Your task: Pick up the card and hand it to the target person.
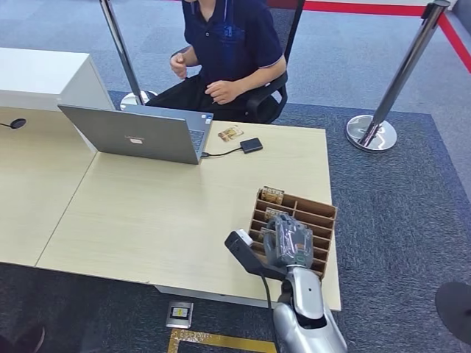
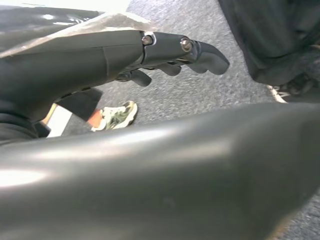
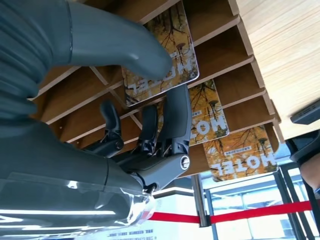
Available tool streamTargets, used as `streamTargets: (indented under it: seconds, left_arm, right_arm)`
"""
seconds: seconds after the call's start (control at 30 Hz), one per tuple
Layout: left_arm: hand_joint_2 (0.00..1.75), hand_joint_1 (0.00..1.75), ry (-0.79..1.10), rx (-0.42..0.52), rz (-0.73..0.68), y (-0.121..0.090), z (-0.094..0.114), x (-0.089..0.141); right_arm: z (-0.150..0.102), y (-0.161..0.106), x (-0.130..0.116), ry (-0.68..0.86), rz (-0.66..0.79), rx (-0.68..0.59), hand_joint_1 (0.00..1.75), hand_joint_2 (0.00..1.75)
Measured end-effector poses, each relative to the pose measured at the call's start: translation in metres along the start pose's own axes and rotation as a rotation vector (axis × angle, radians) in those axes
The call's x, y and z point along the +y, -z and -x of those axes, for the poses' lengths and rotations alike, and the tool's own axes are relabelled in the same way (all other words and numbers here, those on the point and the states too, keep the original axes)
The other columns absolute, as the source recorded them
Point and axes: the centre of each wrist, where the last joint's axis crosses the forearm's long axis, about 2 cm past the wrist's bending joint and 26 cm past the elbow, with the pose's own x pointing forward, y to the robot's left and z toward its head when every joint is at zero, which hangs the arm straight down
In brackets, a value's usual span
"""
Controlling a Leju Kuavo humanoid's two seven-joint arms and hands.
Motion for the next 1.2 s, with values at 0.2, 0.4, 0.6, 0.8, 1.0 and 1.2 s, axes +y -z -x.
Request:
streamTargets:
  seconds: [0.2,0.4,0.6,0.8,1.0,1.2]
  left_arm:
    - [0.0,0.0,-0.01,0.001,-0.002,0.0,0.0,0.0]
    - [0.0,0.0,-0.008,-0.002,-0.002,0.0,0.0,0.0]
    - [0.0,0.0,-0.002,-0.009,-0.002,0.0,0.0,0.0]
    - [0.0,0.0,0.01,-0.015,-0.003,0.0,-0.001,0.0]
    - [0.0,0.0,0.018,-0.018,-0.004,0.0,-0.001,0.0]
    - [0.0,0.0,0.021,-0.018,-0.008,0.0,-0.001,0.001]
  right_arm:
    - [0.0,0.002,0.0,0.001,-0.001,-0.004,1.44,1.75]
    - [-0.001,0.003,0.0,0.0,-0.003,-0.007,1.45,1.75]
    - [-0.002,0.003,0.0,0.001,0.003,-0.01,1.43,1.75]
    - [-0.002,0.004,-0.003,0.006,0.025,-0.014,1.42,1.75]
    - [-0.004,0.005,-0.011,0.005,0.057,-0.019,1.4,1.75]
    - [-0.01,0.006,-0.034,0.01,0.139,-0.036,1.41,1.75]
